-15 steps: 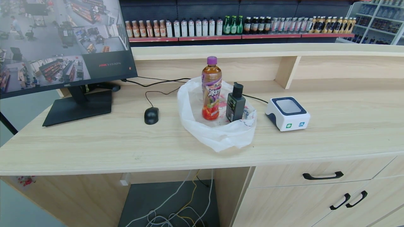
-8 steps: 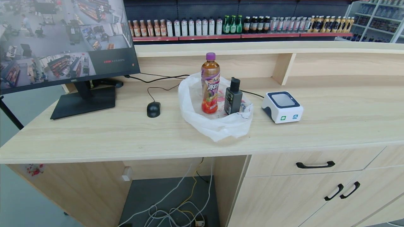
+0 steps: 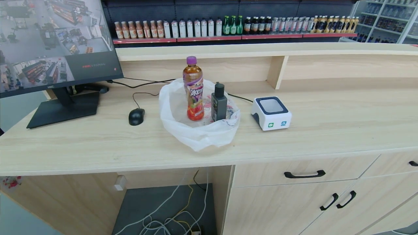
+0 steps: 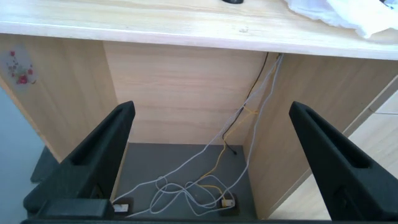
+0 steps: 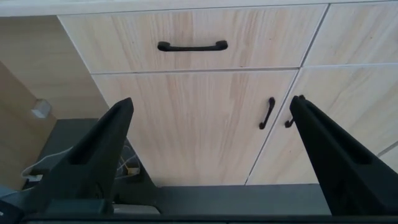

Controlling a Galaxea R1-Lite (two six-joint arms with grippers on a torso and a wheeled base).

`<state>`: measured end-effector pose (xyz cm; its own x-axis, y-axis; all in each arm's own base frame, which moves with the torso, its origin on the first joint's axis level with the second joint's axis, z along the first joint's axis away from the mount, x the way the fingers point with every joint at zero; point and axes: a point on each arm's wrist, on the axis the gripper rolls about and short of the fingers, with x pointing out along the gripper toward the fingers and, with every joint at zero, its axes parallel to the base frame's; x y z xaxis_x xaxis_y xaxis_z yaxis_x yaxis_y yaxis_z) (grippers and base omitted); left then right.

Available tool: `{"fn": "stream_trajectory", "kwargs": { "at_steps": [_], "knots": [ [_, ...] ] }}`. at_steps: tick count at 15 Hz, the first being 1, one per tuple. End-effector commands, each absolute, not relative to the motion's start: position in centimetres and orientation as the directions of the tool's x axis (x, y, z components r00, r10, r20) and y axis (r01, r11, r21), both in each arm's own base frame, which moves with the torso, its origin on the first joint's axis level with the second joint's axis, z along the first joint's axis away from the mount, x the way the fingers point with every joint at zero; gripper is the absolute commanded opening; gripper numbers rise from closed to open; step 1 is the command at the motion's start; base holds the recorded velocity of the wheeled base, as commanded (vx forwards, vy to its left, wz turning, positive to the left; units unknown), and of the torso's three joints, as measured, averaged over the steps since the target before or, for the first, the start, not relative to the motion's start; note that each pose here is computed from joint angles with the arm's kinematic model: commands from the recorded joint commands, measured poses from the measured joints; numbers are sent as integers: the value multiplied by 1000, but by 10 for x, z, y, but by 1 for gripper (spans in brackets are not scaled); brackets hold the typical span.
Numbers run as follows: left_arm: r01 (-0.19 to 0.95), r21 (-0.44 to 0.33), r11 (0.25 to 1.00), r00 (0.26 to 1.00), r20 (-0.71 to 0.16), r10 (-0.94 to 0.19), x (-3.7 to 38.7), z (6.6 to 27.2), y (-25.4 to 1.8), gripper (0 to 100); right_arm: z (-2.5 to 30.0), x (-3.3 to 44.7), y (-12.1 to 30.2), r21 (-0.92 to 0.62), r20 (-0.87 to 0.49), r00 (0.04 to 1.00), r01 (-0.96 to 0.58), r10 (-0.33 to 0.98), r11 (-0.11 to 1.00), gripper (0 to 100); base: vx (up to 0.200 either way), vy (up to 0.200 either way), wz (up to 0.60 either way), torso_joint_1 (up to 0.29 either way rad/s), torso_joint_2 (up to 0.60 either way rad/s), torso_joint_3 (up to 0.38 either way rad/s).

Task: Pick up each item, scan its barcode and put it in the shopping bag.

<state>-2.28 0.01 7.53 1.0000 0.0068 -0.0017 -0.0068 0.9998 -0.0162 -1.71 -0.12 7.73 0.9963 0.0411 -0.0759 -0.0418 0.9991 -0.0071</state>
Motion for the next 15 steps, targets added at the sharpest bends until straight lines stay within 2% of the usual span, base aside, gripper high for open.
{"fn": "stream_trajectory", "kwargs": {
  "at_steps": [1, 13, 15],
  "knots": [
    [-8, -17, 1000, 1000, -2, 8, -23, 75, 0, 100, 77, -17, -1, -7, -81, 996, -42, 41, 999, 100, 0, -200, 0, 2, 2, 2],
    [-8, -14, 1000, 1000, 0, 8, -23, 75, 0, 100, 77, -17, -1, -9, -80, 996, -42, 41, 999, 100, 0, -200, 0, 2, 4, 4],
    [-8, -15, 1000, 1000, -2, 8, -23, 75, 0, 100, 77, -17, -1, -7, -80, 996, -42, 41, 999, 100, 0, 0, 0, 0, 0, 0]
  ]
}}
